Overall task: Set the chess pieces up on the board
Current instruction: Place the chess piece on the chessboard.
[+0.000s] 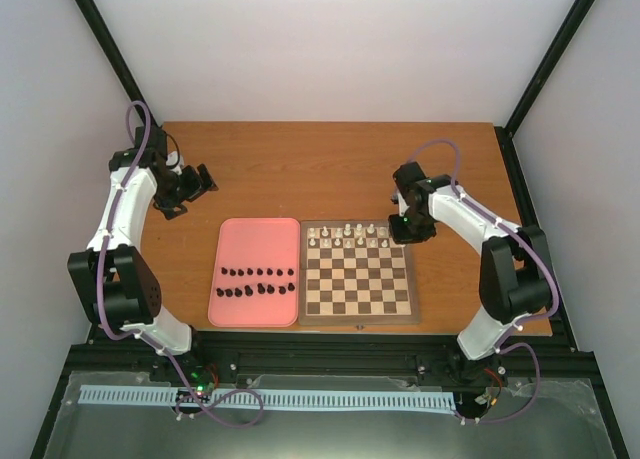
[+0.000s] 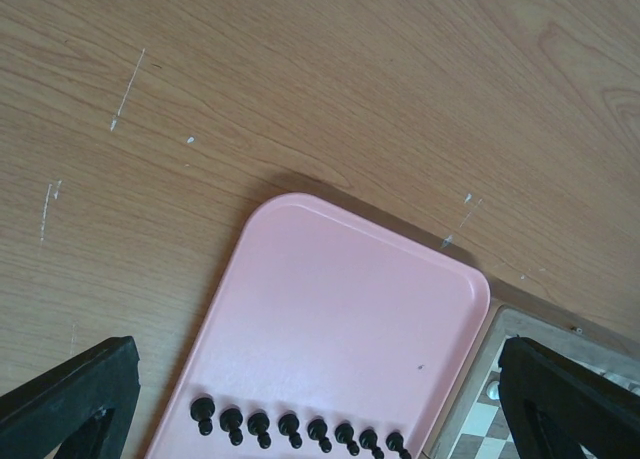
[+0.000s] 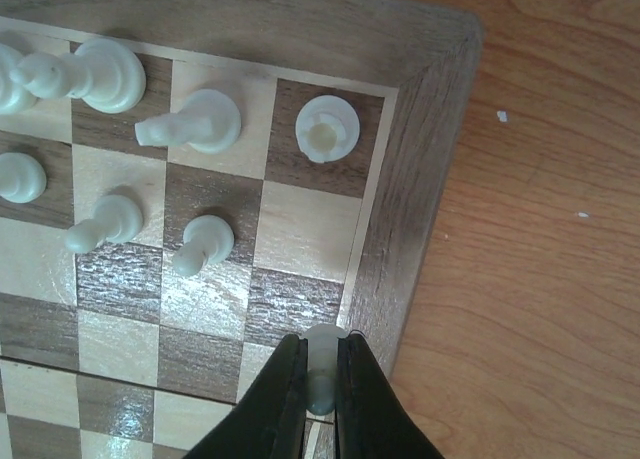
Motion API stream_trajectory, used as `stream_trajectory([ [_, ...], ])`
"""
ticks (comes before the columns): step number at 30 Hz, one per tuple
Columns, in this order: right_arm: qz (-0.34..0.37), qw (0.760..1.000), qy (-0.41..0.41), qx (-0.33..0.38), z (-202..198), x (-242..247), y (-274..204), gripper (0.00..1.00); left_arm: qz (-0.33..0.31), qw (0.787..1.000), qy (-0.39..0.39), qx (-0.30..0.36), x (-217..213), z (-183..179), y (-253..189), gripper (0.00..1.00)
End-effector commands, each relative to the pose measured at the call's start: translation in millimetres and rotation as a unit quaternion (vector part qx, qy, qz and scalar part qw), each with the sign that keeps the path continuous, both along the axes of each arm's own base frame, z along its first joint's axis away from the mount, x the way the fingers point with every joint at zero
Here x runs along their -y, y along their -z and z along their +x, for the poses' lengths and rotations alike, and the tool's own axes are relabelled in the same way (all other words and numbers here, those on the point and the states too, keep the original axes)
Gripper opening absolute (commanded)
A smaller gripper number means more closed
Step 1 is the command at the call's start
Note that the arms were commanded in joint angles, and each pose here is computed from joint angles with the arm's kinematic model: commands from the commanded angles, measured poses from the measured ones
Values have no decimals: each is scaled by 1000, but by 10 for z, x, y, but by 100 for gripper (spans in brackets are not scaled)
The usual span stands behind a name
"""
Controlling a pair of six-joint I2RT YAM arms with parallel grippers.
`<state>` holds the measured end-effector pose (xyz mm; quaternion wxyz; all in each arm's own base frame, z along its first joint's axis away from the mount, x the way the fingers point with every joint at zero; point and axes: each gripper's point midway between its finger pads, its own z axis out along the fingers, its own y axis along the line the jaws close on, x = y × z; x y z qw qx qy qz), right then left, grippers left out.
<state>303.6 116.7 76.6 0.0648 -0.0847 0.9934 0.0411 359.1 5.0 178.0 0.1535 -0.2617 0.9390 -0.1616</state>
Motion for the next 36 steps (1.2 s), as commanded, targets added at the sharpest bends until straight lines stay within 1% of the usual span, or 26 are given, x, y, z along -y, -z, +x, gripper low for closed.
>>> stream_trajectory([
  [1,11,1000,3,18,136,-61,-48,4,5,1000,1,13,-18,69,-103,100],
  [6,12,1000,10,25,215,-77,-38,4,5,1000,2,12,-16,71,-101,100],
  [29,8,1000,6,8,254,-152,185,5,7,1000,3,10,-21,70,-93,100],
  [36,2,1000,4,12,279,-156,182,6,6,1000,3,9,-19,72,-92,100],
])
